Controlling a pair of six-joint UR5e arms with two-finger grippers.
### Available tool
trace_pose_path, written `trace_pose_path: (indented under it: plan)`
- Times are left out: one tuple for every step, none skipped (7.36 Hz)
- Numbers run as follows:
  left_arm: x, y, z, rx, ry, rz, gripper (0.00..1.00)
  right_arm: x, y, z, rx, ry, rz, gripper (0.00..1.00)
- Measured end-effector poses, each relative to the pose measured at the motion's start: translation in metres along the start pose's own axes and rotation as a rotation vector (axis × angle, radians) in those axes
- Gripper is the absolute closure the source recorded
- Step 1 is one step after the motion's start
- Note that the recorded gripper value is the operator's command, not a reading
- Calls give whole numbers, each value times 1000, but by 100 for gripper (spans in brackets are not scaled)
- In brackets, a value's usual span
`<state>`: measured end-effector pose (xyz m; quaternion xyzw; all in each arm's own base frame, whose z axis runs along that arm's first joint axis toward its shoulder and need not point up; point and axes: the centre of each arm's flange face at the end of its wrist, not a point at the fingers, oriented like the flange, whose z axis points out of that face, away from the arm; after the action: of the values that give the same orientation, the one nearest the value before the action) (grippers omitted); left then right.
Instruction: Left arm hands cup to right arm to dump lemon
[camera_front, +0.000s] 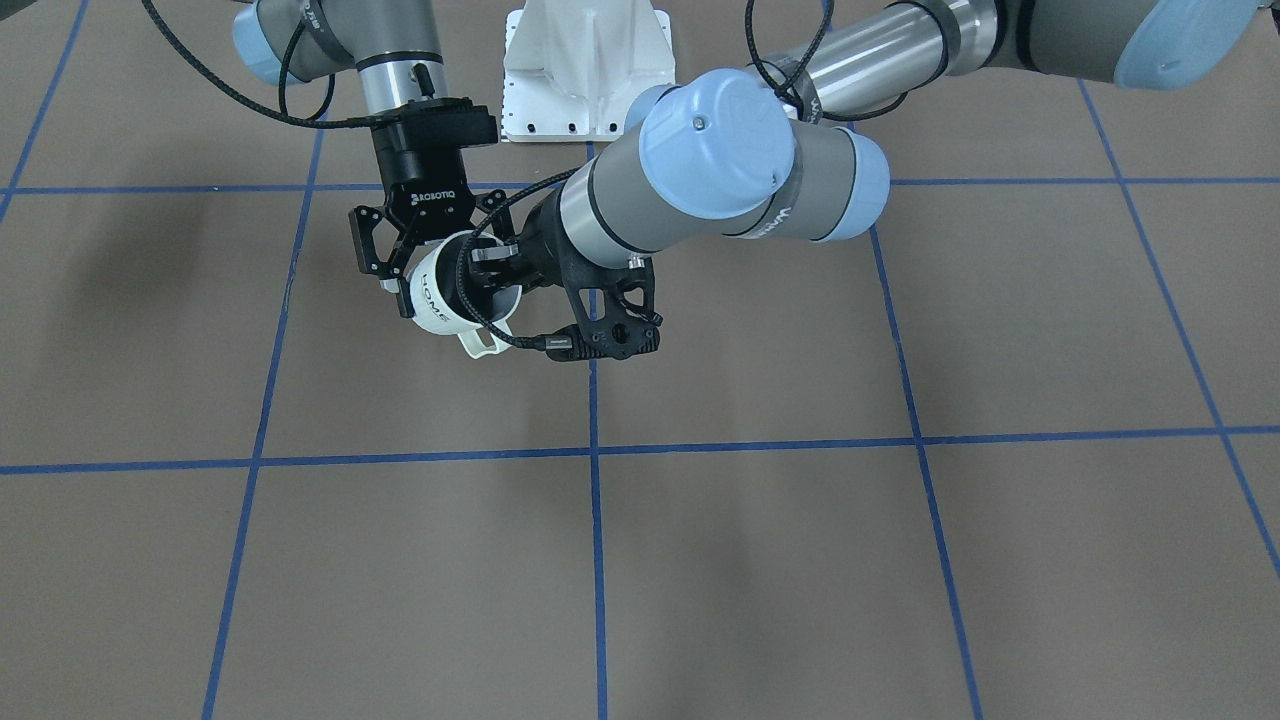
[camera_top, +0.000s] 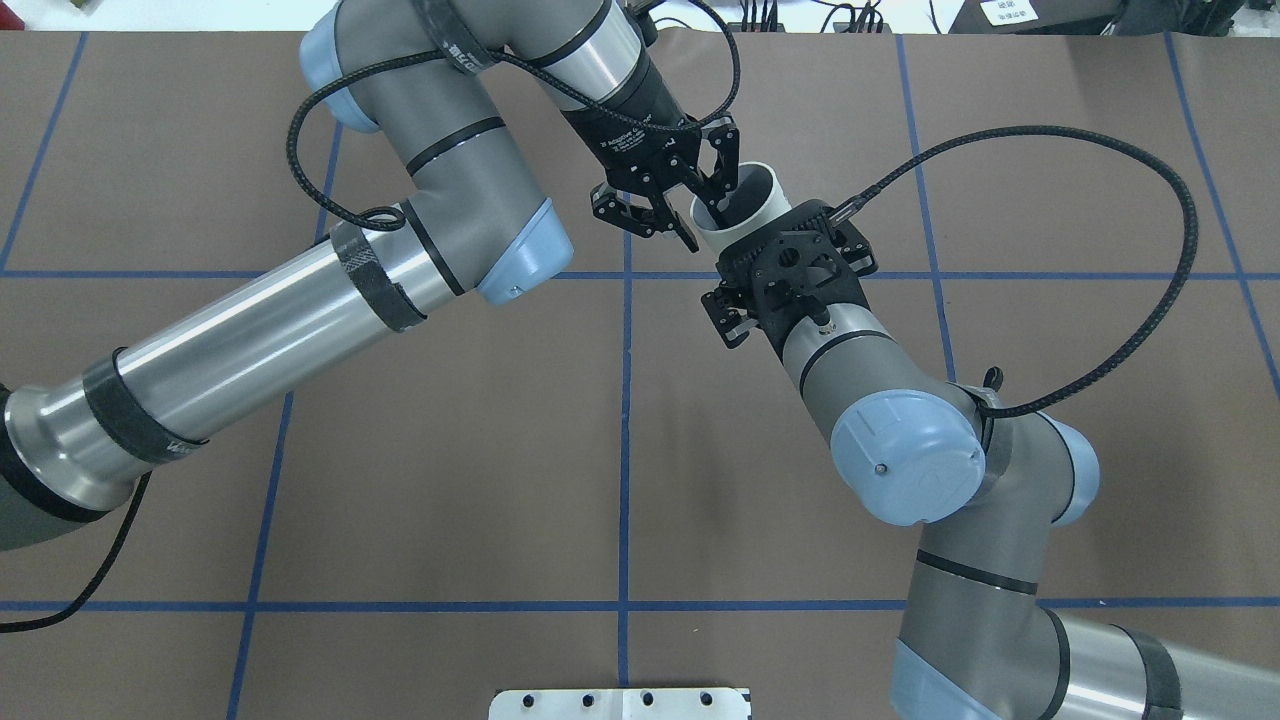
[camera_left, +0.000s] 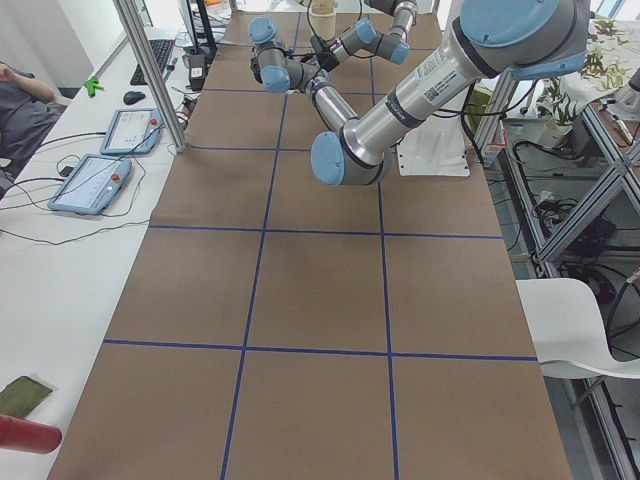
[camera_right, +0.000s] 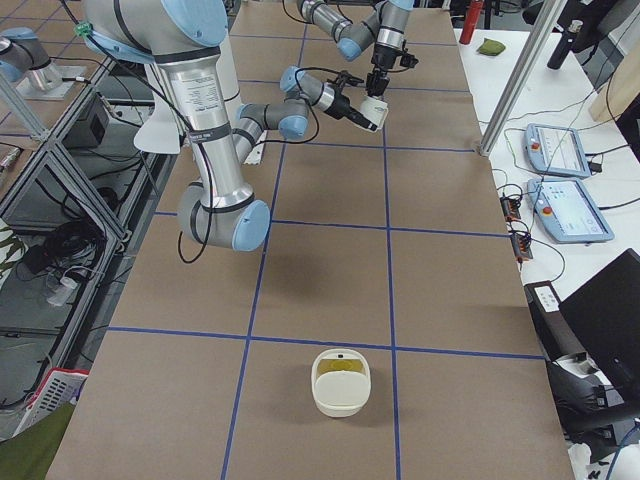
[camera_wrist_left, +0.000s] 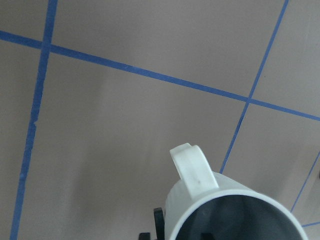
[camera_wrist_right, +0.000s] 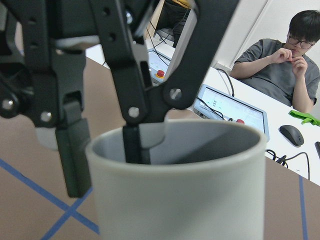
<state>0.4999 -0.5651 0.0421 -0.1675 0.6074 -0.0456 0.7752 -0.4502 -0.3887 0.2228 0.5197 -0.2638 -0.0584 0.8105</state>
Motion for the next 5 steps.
trace_pose_path:
  plan:
    - [0, 0, 0, -1, -1, 0, 72, 0, 0, 0, 0, 0, 0, 88]
    - [0, 0, 1, -1, -1, 0, 91, 0, 0, 0, 0, 0, 0, 87]
    - [0, 0, 1, -1, -1, -1, 100, 0, 0, 0, 0, 0, 0, 71]
    - [0, 0, 1, -2, -1, -1, 100, 0, 0, 0, 0, 1, 0, 1]
    - [0, 1, 0, -3, 0, 0, 100, 0, 0, 0, -1, 0, -1, 0]
